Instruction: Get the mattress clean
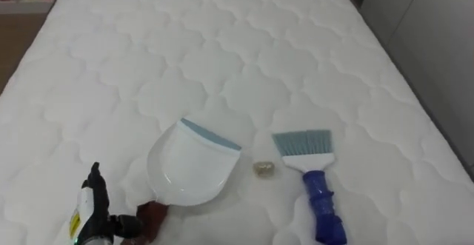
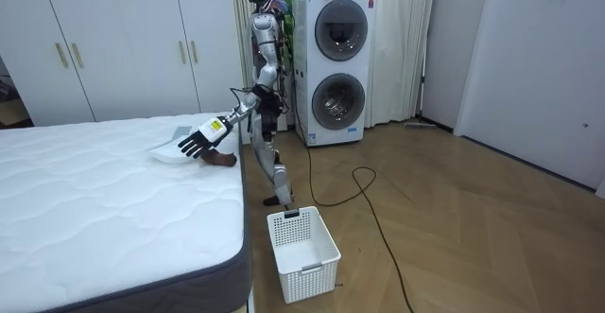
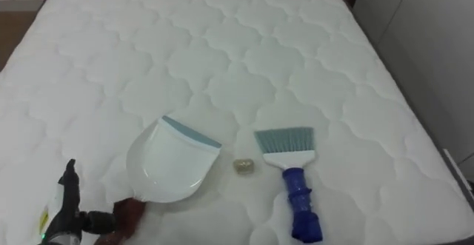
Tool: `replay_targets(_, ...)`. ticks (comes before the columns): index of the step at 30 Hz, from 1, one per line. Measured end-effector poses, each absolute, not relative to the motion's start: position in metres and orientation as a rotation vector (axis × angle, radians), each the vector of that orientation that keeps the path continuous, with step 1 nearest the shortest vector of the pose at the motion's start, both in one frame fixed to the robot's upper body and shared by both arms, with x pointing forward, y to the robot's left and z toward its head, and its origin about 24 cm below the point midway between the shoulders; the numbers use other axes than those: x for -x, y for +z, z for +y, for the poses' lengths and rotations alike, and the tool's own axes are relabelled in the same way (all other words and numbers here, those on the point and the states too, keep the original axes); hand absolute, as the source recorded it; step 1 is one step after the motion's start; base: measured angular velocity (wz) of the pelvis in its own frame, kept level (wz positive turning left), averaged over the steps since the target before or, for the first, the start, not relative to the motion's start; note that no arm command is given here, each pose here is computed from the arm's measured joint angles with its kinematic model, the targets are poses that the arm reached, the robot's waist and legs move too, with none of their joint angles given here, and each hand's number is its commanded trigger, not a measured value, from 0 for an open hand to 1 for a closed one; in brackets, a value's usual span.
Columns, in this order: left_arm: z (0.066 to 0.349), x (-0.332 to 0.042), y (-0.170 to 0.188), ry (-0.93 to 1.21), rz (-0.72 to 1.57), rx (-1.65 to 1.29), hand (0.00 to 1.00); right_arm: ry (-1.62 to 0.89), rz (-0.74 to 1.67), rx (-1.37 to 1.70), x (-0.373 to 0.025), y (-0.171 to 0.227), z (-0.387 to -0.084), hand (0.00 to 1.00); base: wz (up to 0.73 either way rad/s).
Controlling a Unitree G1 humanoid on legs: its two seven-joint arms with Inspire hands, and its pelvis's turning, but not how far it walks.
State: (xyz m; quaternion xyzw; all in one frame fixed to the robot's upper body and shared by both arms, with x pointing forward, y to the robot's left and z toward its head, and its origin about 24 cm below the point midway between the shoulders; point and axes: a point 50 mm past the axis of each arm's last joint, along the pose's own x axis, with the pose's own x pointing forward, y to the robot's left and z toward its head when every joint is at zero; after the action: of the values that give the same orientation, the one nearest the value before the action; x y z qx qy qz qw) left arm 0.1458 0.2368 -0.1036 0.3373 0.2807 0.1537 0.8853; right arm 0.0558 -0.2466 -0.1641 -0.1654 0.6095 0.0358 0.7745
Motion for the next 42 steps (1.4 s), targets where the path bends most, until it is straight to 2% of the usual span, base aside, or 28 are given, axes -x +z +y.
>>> replay_targets(9,0.222,-0.157,-0.105,0.216,0.566,-0.703,0.00,0.037,1.302,0.334,-0.059,-0.162,-0.251,0.00,0.03)
replay_targets(34,0.224,-0.155,-0.125,0.134,0.714,-0.725,0.00,-0.021,1.274,0.243,-0.072,-0.161,-0.250,0.00,0.02)
replay_targets(42,0.223,-0.165,-0.125,0.116,0.724,-0.728,0.00,-0.025,1.272,0.235,-0.080,-0.161,-0.249,0.00,0.07)
